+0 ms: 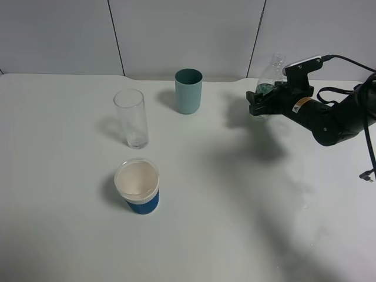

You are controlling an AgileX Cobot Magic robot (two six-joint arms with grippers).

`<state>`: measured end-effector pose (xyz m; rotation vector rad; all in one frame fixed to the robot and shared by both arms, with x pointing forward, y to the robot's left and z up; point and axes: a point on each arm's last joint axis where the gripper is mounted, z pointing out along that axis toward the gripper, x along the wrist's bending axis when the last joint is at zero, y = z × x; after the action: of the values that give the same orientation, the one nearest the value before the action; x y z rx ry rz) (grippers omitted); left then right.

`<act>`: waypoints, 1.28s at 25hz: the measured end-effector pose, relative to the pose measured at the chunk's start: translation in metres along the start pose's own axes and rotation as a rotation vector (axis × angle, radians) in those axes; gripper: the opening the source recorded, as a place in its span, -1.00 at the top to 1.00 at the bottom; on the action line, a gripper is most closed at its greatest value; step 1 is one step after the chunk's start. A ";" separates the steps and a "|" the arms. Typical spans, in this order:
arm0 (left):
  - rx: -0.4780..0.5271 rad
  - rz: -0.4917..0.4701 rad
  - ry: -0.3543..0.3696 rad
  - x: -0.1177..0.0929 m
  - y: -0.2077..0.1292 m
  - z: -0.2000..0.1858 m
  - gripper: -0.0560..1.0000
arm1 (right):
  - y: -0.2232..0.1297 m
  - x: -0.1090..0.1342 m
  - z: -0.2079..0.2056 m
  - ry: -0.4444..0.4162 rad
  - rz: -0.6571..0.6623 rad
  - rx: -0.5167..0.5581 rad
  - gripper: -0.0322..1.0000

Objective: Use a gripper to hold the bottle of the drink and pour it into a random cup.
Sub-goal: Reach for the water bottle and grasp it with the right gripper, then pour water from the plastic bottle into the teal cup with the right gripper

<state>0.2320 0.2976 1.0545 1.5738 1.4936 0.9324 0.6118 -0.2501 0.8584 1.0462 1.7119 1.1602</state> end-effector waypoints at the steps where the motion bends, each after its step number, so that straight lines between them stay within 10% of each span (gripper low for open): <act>1: 0.000 0.000 0.000 0.000 0.000 0.000 -0.99 | 0.000 0.000 0.000 0.000 0.000 0.001 -0.23; 32: 0.000 0.000 0.000 0.000 0.000 0.000 -0.99 | 0.011 0.001 -0.002 -0.020 0.066 0.056 -0.13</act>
<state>0.2320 0.2976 1.0545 1.5738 1.4936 0.9324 0.6114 -0.2474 0.8692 1.1525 1.7138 1.1454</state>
